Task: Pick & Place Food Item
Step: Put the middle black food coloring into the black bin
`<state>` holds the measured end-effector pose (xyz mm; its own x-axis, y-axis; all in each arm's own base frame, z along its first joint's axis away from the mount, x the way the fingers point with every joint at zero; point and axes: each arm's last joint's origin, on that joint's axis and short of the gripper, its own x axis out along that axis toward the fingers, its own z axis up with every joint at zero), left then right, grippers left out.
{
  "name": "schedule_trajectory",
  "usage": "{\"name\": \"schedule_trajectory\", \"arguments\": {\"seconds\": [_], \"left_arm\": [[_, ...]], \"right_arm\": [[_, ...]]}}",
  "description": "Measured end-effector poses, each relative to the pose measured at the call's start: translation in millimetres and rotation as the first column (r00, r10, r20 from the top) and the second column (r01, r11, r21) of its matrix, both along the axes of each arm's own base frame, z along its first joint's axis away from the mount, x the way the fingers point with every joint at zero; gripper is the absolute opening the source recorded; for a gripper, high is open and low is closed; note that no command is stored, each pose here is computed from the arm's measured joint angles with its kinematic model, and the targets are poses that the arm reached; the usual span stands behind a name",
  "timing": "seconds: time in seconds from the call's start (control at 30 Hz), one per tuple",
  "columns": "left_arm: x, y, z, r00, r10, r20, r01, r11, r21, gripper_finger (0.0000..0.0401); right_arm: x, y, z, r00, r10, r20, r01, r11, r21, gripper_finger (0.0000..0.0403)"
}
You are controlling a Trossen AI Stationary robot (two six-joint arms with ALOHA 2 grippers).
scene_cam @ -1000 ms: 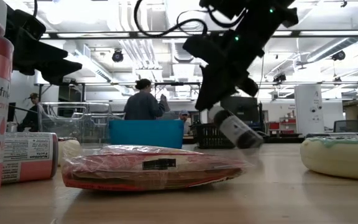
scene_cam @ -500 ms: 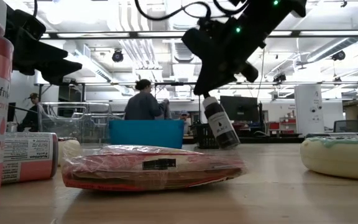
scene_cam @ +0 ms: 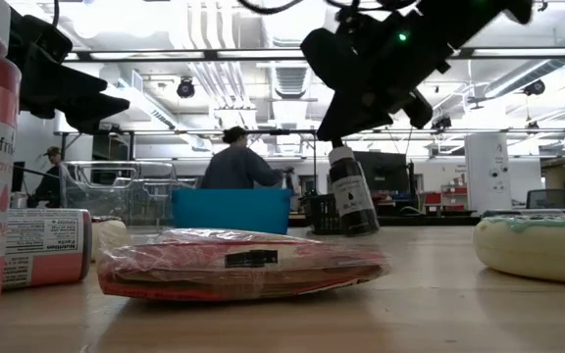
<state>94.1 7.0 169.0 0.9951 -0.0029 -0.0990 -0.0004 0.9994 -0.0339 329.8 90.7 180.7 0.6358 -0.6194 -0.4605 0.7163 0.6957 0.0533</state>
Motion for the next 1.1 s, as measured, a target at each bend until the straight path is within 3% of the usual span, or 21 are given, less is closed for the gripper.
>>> {"name": "schedule_trajectory", "arguments": {"seconds": [0.4,0.67,0.97,1.1], "left_arm": [[0,0,0,1.000,0.000,0.000,0.000,1.000,0.000,0.0273],[0,0,0,1.000,0.000,0.000,0.000,1.000,0.000,0.0273],[0,0,0,1.000,0.000,0.000,0.000,1.000,0.000,0.0273],[0,0,0,1.000,0.000,0.000,0.000,1.000,0.000,0.0273]], "right_arm": [[-12,5,-17,0.991,-0.006,0.131,0.024,0.991,-0.134,0.0017],[-10,0,-9,0.991,-0.084,0.108,0.113,0.947,-0.301,0.0017],[-7,-24,7,0.982,-0.141,0.126,0.173,0.940,-0.296,0.0017],[-9,-40,26,0.989,-0.116,0.096,0.141,0.938,-0.317,0.0017]]}}
